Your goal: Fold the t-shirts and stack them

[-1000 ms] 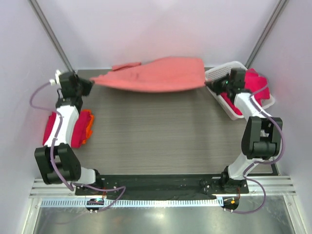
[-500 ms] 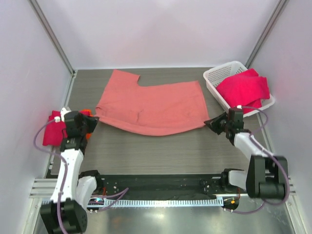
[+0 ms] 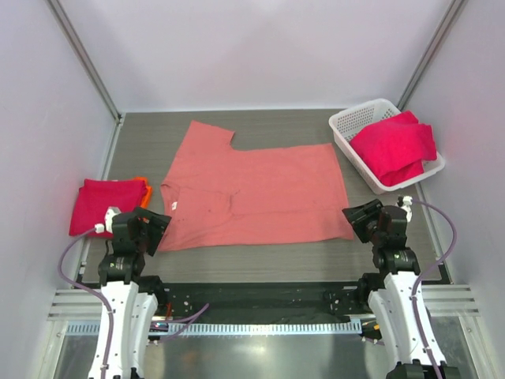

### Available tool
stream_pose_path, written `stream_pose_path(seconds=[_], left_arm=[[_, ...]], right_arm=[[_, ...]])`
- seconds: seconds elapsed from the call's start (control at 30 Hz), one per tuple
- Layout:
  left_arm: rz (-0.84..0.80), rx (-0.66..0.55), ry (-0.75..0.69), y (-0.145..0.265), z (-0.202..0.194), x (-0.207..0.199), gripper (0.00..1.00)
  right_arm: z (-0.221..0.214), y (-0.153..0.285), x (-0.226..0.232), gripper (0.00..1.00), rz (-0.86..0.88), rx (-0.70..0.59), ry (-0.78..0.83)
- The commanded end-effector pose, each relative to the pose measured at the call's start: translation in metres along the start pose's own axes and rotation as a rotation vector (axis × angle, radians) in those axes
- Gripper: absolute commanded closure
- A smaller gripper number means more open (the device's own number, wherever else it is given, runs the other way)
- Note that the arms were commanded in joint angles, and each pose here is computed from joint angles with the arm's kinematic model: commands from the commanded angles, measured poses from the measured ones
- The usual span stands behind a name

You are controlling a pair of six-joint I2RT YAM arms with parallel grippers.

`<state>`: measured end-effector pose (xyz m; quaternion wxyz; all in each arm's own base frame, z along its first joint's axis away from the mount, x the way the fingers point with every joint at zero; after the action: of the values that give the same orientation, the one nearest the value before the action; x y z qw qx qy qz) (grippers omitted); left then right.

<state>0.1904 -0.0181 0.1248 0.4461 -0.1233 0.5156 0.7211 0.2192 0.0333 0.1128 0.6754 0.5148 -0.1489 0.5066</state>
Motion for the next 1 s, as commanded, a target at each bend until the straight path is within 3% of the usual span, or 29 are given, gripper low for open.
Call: stream_pose_path(seconds=[0.0, 0.1, 0.23, 0.33, 0.37, 0.47, 0.57, 0.6, 0.8, 0.83, 0.87, 0.9, 0.93, 0.97], left_arm=[[0.045, -0.043, 0.022, 0.017, 0.015, -0.007, 0.23], [0.024, -0.101, 0.001, 0.030, 0.032, -0.021, 0.22], [-0.103, -0.155, -0.114, 0.047, 0.059, -0.066, 0.12], [-0.182, -0.087, -0.206, 0.033, 0.063, -0.099, 0.11], [-0.195, -0.026, -0.225, 0.022, 0.062, -0.111, 0.11], [-0.260, -0.019, -0.247, 0.002, 0.073, -0.142, 0.06], [-0.250, -0.015, -0.256, -0.045, 0.086, -0.165, 0.01], [-0.285, -0.047, -0.265, -0.041, 0.094, -0.177, 0.01], [-0.185, 0.003, -0.286, -0.134, 0.103, -0.204, 0.04], [-0.208, -0.005, -0.298, -0.143, 0.109, -0.223, 0.04], [-0.175, 0.041, -0.317, -0.173, 0.099, -0.218, 0.04], [-0.173, 0.066, -0.337, -0.189, 0.095, -0.221, 0.04], [-0.225, 0.041, -0.381, -0.193, 0.109, -0.248, 0.00], [-0.167, 0.092, -0.391, -0.227, 0.098, -0.233, 0.00]], right_arm=[[0.018, 0.014, 0.005, 0.43, -0.047, -0.063, 0.031], [0.036, 0.021, 0.023, 0.43, -0.034, -0.108, 0.085], [0.052, 0.015, 0.058, 0.46, 0.038, -0.078, 0.228], [0.055, -0.005, 0.090, 0.48, 0.114, 0.035, 0.323], [0.062, -0.008, 0.107, 0.49, 0.140, 0.036, 0.363], [0.068, -0.034, 0.128, 0.50, 0.118, 0.043, 0.422], [0.070, -0.059, 0.150, 0.49, 0.101, 0.017, 0.528], [0.067, -0.067, 0.155, 0.49, 0.090, 0.026, 0.539], [0.065, -0.139, 0.176, 0.48, -0.053, 0.019, 0.678], [0.065, -0.150, 0.176, 0.47, -0.068, 0.022, 0.684], [0.072, -0.156, 0.189, 0.45, -0.063, -0.008, 0.693], [0.066, -0.177, 0.179, 0.36, -0.103, 0.019, 0.705], [0.067, -0.185, 0.181, 0.34, -0.112, 0.017, 0.703], [0.073, -0.190, 0.192, 0.34, -0.099, -0.001, 0.707]])
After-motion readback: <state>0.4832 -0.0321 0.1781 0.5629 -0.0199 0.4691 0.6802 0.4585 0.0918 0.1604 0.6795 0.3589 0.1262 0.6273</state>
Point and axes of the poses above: each gripper's point midway between its finger pads, its own y axis back along the fingers, its own x axis along the line the jaws close on, z = x × y, the point moved 2 cm from there along y, back along the fingers, and after that the axes turned 2 degrees about -y, right-handed, at the moved point
